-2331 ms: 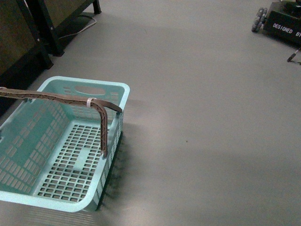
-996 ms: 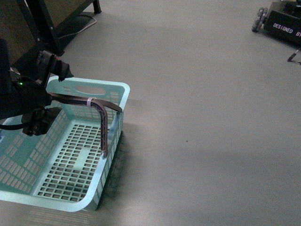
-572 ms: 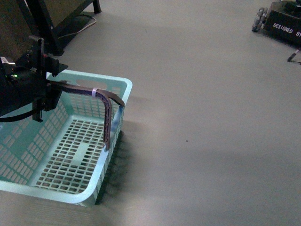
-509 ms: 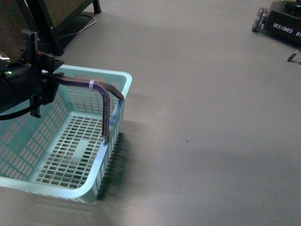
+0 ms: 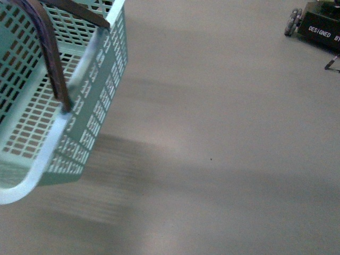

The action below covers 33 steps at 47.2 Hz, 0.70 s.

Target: Pick mango and avocado into basket

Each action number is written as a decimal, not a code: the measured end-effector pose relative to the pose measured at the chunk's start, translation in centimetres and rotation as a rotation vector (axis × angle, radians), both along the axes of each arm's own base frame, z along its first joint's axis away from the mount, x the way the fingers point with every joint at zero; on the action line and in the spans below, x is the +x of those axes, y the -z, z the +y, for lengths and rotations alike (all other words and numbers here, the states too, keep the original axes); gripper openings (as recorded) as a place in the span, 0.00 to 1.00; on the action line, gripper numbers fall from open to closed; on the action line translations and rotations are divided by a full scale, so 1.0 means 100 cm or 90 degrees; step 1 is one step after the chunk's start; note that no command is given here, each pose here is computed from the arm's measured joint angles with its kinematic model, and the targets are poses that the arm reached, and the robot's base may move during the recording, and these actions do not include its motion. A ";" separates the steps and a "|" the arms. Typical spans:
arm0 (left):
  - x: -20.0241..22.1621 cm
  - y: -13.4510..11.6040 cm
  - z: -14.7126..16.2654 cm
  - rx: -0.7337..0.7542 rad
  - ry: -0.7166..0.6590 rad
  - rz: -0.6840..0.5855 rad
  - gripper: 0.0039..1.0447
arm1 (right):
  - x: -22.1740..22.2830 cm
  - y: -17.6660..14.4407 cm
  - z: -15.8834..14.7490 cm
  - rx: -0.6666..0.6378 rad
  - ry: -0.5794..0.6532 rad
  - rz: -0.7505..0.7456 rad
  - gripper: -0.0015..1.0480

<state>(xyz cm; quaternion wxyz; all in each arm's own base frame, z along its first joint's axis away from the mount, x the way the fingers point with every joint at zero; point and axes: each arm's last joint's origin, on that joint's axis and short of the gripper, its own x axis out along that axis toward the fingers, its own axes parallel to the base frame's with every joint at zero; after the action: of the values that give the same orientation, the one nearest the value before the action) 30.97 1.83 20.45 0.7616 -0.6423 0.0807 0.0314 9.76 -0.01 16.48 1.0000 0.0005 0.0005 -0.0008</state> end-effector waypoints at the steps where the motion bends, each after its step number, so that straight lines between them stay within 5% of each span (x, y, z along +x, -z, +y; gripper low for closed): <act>1: -0.006 -0.008 0.000 -0.001 -0.002 -0.007 0.06 | 0.000 0.000 0.000 0.000 0.000 0.000 0.93; 17: -0.089 -0.100 -0.006 -0.039 -0.015 -0.067 0.06 | 0.000 0.000 0.000 0.000 0.000 0.000 0.93; 33: -0.128 -0.133 -0.014 -0.074 0.005 -0.096 0.06 | 0.000 0.000 0.000 0.000 0.000 0.000 0.93</act>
<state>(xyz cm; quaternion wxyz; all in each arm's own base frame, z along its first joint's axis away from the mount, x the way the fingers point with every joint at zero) 18.14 0.40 33.72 0.7272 -0.6854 0.0274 -0.0245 9.76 -0.01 16.48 1.0000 0.0005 0.0005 -0.0008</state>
